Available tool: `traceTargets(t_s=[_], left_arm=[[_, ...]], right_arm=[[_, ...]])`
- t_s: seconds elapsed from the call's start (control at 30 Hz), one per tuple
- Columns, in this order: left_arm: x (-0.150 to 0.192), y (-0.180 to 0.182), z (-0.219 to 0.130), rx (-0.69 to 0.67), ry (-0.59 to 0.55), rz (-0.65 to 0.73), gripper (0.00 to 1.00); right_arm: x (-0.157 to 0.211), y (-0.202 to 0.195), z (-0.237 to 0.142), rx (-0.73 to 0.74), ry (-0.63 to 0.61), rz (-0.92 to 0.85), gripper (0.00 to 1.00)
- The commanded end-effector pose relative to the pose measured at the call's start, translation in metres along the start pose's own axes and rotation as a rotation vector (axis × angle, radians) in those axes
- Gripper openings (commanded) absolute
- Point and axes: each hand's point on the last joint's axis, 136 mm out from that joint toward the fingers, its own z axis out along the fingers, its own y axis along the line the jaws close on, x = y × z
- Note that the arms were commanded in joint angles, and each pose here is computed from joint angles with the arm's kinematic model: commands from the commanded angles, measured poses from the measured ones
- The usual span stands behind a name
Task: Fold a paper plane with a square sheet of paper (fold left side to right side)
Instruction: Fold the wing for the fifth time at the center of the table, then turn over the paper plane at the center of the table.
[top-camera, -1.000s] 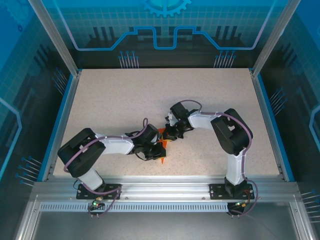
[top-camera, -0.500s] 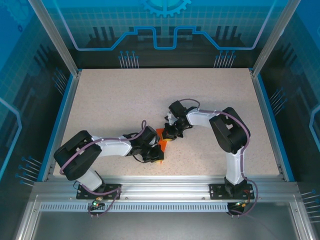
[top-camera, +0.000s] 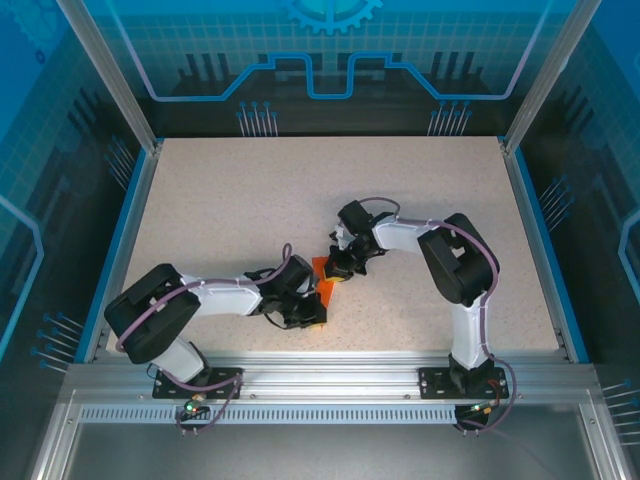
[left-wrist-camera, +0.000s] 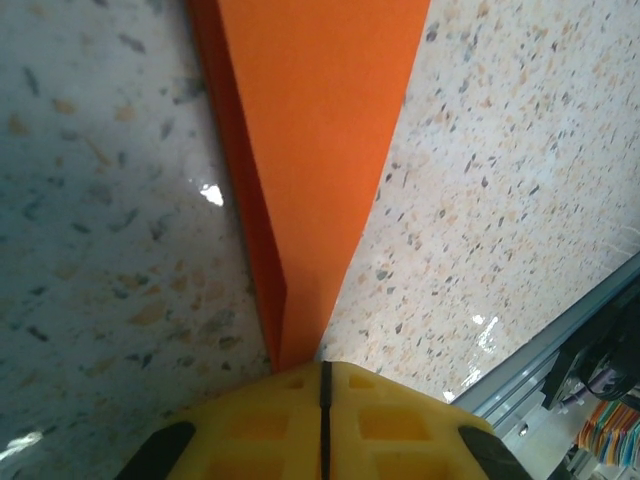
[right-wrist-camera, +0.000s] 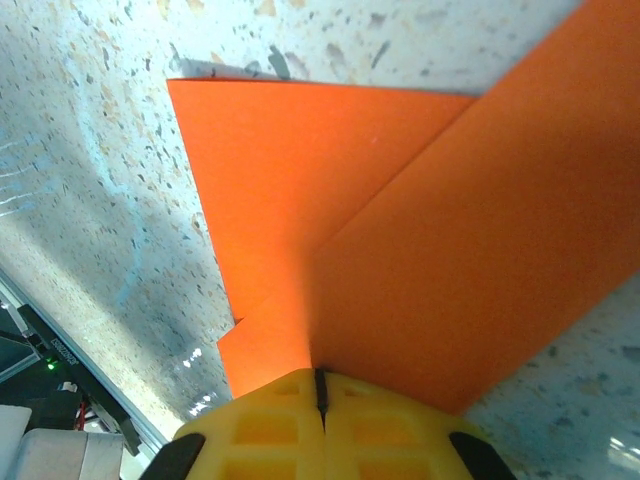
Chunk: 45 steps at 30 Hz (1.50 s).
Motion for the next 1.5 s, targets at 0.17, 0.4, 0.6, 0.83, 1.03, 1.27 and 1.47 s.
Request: traceTargets(t_s=[0.17,0.4,0.6,0.83,1.03,1.27,1.47], left_arm=[[0.031,0.025,-0.008,-0.075,0.071,-0.011,0.09],[-0.012,-0.002,-0.057,-0.012,-0.126,0.091,0.2],[-0.075,-0.003,-0.127,-0.065,-0.478,0.111,0.39],[-0.113,0.001,-0.172,-0.22,-0.705,0.133,0.68],[-0.113,0.008,-0.165,-0.227,-0.694,0.112,0.75],[-0.111,0.011,-0.164,-0.232,-0.689,0.1,0.77],[-0.112,0.01,-0.171,-0.243,-0.709,0.095,0.78]], right_arm=[[-0.016,-0.054,0.021,0.185,-0.047,0.015,0.02],[-0.048,-0.013,-0.032,0.196,-0.224,-0.138,0.18],[-0.04,-0.006,-0.085,0.345,-0.357,-0.19,0.44],[0.001,0.002,-0.07,0.479,-0.344,-0.234,0.67],[0.006,-0.002,-0.042,0.57,-0.295,-0.219,0.68],[0.007,0.005,-0.046,0.625,-0.286,-0.25,0.25],[0.016,0.04,-0.068,0.512,-0.336,-0.323,0.0]])
